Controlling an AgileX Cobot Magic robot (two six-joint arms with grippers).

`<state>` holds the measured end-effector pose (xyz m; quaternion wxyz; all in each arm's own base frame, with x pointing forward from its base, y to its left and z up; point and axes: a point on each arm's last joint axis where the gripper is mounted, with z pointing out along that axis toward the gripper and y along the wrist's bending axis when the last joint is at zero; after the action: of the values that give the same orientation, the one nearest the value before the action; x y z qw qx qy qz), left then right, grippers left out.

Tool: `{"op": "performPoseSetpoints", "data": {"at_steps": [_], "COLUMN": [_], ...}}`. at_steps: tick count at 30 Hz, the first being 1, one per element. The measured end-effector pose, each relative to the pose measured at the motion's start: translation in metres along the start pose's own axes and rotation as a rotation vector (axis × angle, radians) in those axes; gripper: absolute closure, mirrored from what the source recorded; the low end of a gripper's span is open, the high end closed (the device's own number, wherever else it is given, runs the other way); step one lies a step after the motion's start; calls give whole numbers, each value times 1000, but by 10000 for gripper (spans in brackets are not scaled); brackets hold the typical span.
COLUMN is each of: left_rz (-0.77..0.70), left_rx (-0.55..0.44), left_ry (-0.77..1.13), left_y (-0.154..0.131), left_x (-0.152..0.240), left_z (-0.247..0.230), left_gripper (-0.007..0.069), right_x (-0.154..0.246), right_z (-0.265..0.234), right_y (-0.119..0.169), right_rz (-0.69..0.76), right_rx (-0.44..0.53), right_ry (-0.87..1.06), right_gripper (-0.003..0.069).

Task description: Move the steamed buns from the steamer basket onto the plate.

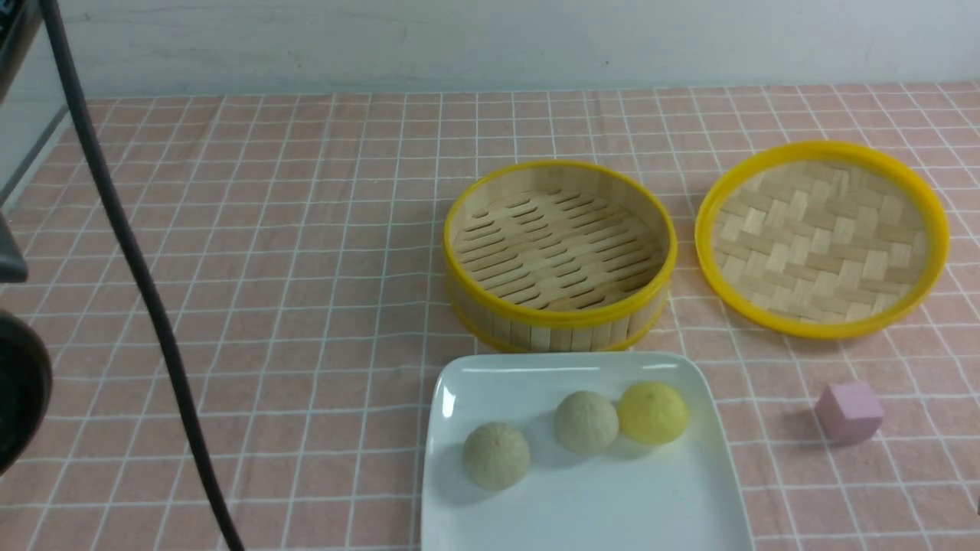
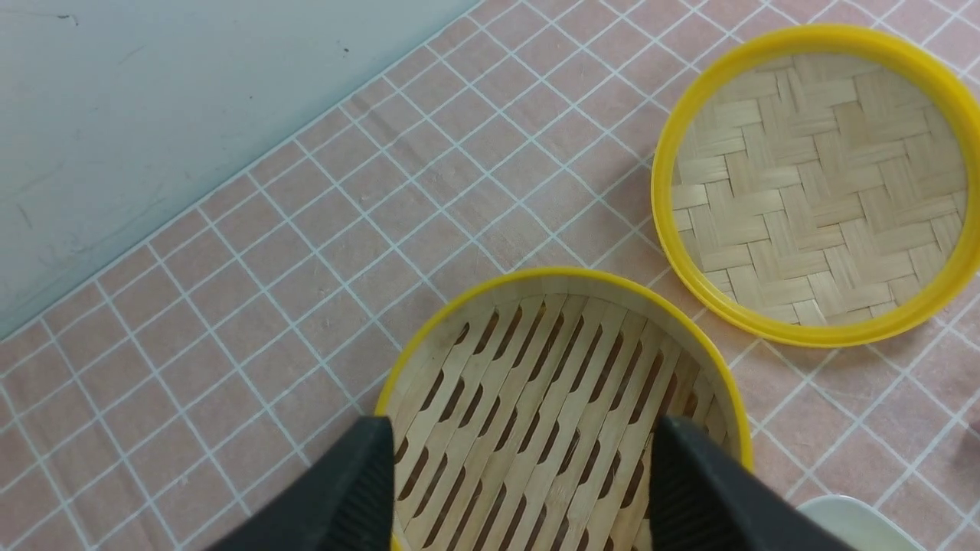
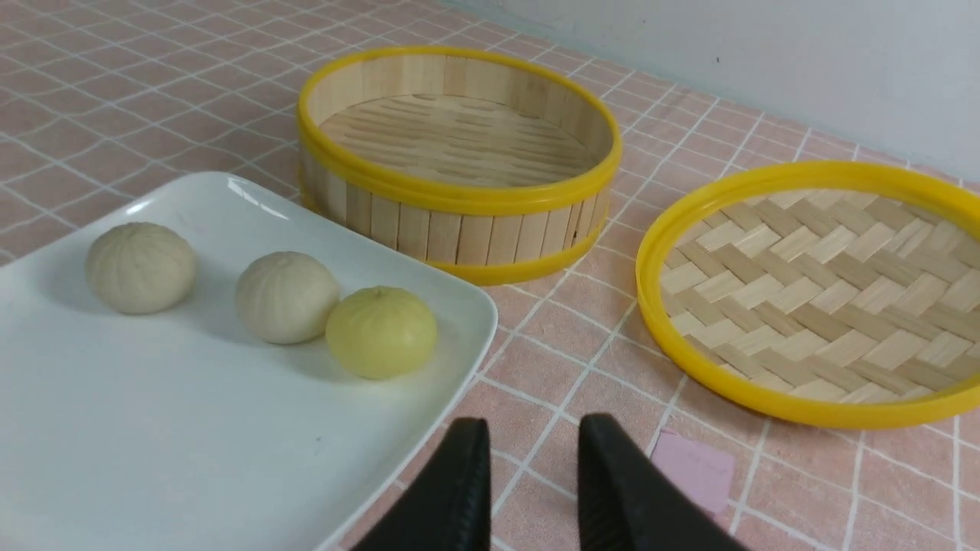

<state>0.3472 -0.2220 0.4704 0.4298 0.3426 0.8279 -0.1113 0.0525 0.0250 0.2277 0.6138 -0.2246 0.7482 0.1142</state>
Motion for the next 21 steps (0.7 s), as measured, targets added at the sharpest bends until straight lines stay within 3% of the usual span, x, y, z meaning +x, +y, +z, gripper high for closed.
{"op": "performPoseSetpoints", "data": {"at_steps": [15, 21], "left_rz": [0, -1], "left_rx": [-1, 1], "left_ry": [-3, -11], "left_y": [0, 0], "left_x": [0, -1], "left_z": [0, 0], "left_gripper": [169, 169], "right_x": [2, 29], "right_z": [1, 10], "right_y": [0, 2], "right_rz": [-24, -99], "right_rx": [7, 12], "right_ry": [1, 41], "right_gripper": [442, 437]}}
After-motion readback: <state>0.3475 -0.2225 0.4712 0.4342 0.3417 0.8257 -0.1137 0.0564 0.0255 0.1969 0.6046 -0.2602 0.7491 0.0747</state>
